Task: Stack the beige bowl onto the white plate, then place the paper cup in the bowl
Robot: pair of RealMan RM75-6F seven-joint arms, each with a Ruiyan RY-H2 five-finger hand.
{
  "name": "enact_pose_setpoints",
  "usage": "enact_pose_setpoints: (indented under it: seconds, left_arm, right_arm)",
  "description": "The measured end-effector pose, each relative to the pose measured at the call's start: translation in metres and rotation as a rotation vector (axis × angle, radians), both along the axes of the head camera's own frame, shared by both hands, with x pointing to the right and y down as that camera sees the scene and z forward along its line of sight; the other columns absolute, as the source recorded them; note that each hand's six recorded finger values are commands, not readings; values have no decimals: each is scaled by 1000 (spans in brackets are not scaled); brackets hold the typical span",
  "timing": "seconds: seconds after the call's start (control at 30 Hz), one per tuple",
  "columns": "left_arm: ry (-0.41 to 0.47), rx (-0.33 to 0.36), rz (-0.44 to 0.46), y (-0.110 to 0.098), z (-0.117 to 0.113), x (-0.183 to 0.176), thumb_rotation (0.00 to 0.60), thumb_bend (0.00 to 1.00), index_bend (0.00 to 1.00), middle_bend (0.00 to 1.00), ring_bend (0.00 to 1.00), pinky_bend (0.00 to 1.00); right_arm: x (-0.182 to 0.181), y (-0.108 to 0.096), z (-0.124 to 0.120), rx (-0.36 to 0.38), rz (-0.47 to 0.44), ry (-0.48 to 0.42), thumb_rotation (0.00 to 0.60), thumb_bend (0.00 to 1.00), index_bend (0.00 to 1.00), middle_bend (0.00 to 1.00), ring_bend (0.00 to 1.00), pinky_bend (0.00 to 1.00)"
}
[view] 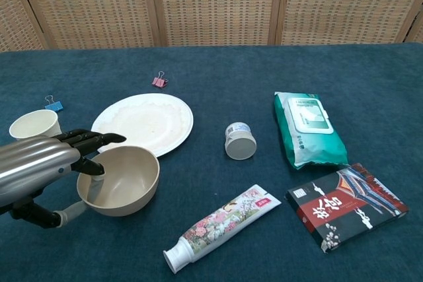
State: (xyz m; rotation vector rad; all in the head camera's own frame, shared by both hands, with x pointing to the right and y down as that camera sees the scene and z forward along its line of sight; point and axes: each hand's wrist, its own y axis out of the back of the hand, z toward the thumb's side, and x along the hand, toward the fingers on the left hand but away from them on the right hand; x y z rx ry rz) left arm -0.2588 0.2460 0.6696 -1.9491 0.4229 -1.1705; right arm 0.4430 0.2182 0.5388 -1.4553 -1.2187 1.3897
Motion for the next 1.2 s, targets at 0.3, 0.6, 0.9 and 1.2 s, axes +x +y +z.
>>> enact_pose_setpoints:
  seconds: [0.3,0.6,0.9,1.2]
  left_arm:
    - [-2,93,-20,-11,1,-6,600,473,679,0,0,23]
    - [28,129,-55,-22,-5,-11,600,472,679,0,0,23]
    - [49,221,-86,-49,-18,-14,600,473,679,0,0,23]
    - [-5,275,-86,-85,-14,-20,600,472,679,0,0,23]
  right_arm:
    - [-1,1,0,2,-5,-9,600,121,0,0,0,0]
    - [-1,1,0,0,-5,-7,600,121,0,0,0,0]
    - [-1,1,0,-1,-4,-8,600,121,0,0,0,0]
    - [-2,2,0,-2,-6,-10,600,121,0,0,0,0]
